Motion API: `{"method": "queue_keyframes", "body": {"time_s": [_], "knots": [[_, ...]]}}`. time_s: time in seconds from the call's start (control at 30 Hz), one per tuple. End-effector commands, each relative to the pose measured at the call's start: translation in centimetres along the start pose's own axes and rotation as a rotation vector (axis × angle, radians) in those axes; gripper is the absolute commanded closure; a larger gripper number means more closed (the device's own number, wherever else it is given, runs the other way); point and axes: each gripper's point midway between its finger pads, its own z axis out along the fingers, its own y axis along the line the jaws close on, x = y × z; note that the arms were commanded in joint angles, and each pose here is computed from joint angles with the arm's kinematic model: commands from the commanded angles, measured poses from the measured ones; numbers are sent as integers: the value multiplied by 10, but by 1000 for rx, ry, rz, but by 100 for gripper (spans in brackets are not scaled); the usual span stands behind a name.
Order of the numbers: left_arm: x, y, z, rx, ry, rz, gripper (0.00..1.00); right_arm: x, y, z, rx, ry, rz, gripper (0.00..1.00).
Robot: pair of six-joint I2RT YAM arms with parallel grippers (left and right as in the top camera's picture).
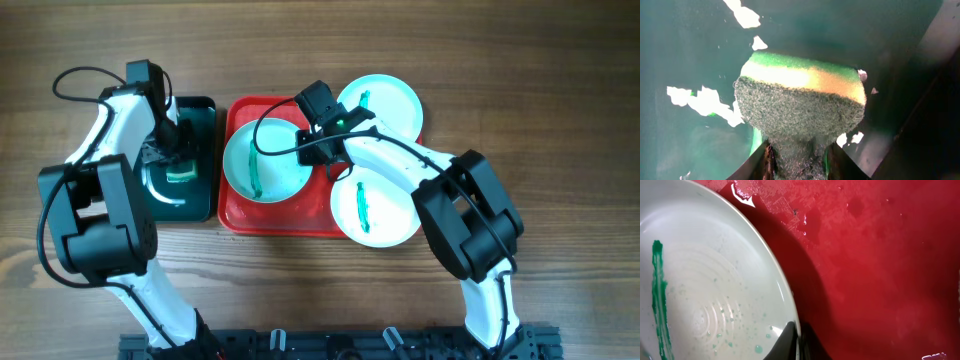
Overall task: Clean dirty plates on tray and stack at the side
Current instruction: 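Grasp the green sponge with the left gripper and lift it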
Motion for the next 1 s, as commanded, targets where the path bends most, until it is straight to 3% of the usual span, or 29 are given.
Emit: {"method": "queue_keyframes", "body": {"time_s": [0.0,0.07,0.57,0.77,0.97], "knots": [[7,-4,3,19,4,20,82,3,2,9,-3,12,-8,94],[5,-4,3,20,-5,19,96,4,6,9,-24,19,-6,96],[-1,-13,-10,72,-38,3,96,1,6,8,-40,14,-22,96],[-11,-16,-54,89,-104,6,96,-7,-2,6,-55,6,0,96],[-5,-46,-110,274,-174,29,96,-9,-5,6,-63,12,12,96]]}}
